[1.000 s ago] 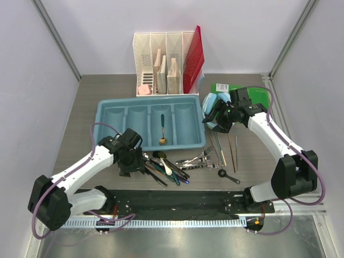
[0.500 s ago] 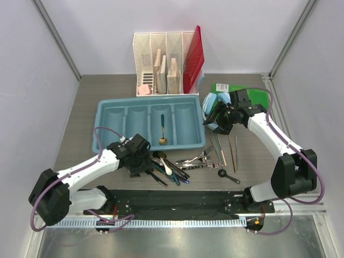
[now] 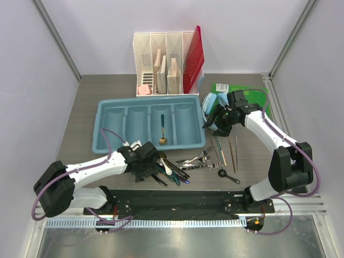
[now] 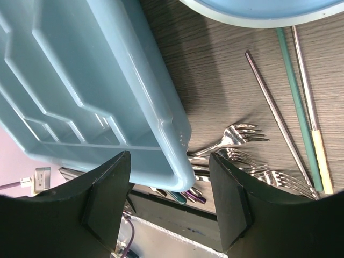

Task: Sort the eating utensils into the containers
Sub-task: Pick up the knife at the center of the board.

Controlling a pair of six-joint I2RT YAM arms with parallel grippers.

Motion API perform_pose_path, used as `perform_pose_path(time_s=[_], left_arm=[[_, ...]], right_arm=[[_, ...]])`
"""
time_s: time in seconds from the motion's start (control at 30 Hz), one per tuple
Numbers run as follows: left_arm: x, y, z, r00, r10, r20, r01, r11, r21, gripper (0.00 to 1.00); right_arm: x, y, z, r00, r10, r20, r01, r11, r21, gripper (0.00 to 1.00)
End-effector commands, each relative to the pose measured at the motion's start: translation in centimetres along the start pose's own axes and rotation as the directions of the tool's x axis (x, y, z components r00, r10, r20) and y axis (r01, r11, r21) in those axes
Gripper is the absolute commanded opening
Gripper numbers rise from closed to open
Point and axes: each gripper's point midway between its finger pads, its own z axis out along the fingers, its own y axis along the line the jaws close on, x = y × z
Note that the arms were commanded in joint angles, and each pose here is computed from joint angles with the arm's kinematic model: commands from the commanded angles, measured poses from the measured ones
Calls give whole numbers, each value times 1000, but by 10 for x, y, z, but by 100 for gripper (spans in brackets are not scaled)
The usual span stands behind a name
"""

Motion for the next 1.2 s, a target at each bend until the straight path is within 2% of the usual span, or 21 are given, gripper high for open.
perform_pose_path(time_s=[0.0, 0.37, 0.63, 0.67, 0.9, 1.0, 1.1, 1.17], left_arm=[[-9, -4, 3, 995, -59, 78, 60, 998, -12, 64], [-14, -1, 13, 987, -69, 143, 80, 994, -68, 63], [-5, -6, 21, 991, -26, 131, 42, 991, -126, 59], [-4, -6, 19, 992, -18, 129, 34, 991, -128, 55], [-1, 10, 19, 989, -41, 139, 60, 989, -136, 51], [1, 12, 21, 990, -46, 134, 63, 990, -129, 43], [2, 12, 22, 991, -35, 128, 53, 989, -136, 31], [5, 15, 23, 993, -21, 116, 39, 988, -150, 29]], right_arm=[[-3, 10, -5, 999, -38, -2, 38, 999, -28, 66], [-1, 9, -5, 998, -66, -22, 65, 998, -19, 65], [4, 5, -4, 997, -68, -38, 67, 998, -20, 65], [4, 5, -4, 997, -68, -39, 67, 998, -21, 65], [6, 6, -2, 997, -62, -46, 60, 998, -34, 65], [8, 5, -3, 997, -61, -45, 59, 998, -35, 65], [8, 6, -4, 997, -58, -43, 56, 998, -39, 65], [8, 6, -4, 998, -54, -42, 52, 998, -39, 65]])
